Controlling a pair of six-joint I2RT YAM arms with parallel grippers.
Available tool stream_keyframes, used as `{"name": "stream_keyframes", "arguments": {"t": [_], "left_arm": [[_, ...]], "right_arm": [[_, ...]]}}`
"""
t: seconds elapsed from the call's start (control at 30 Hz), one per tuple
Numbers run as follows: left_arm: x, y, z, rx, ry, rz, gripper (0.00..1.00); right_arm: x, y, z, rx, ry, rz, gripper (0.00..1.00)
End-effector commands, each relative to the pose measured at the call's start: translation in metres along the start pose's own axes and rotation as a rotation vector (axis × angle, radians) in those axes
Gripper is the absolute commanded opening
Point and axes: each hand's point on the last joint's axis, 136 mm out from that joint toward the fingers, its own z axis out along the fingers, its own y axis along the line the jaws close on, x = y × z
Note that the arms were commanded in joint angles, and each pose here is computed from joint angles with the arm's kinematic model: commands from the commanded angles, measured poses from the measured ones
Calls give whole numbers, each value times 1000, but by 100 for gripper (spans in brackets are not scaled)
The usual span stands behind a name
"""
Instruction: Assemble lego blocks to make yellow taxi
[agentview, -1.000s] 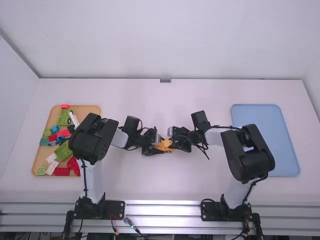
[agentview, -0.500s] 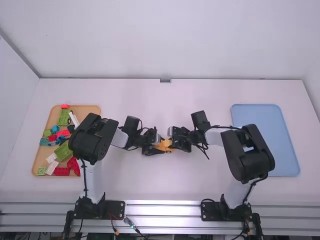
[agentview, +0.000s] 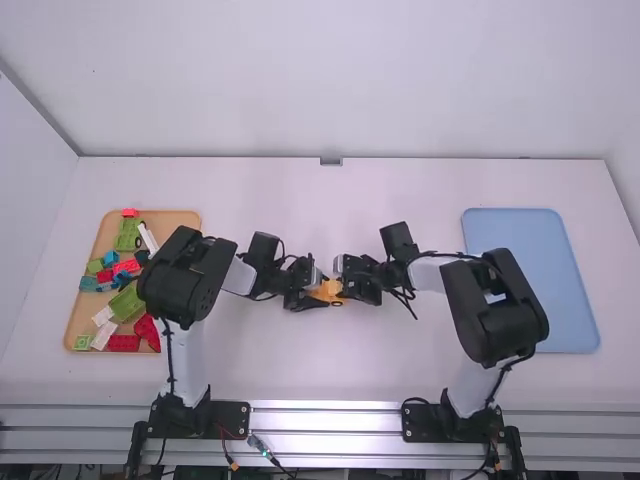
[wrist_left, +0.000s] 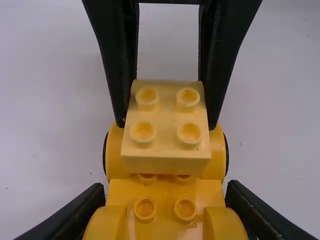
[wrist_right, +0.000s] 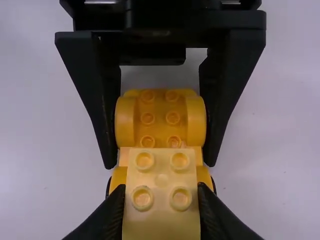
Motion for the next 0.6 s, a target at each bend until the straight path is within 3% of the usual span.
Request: {"name": "stream_keyframes", "arguments": {"t": [0.0, 0.33, 0.5, 0.57], "left_arm": [[0, 0, 2, 15, -16, -10, 61], [0, -1, 2, 16, -15, -12, 61], [0, -1, 2, 17, -15, -13, 61], [0, -2, 3, 21, -15, -11, 61]], "right_arm": [[1, 0, 3, -9, 1, 3, 35], [-11, 0, 2, -20, -62, -19, 49], [-24, -3, -6, -39, -146, -16, 49], [-30, -4, -11, -47, -190, -10, 43]]}}
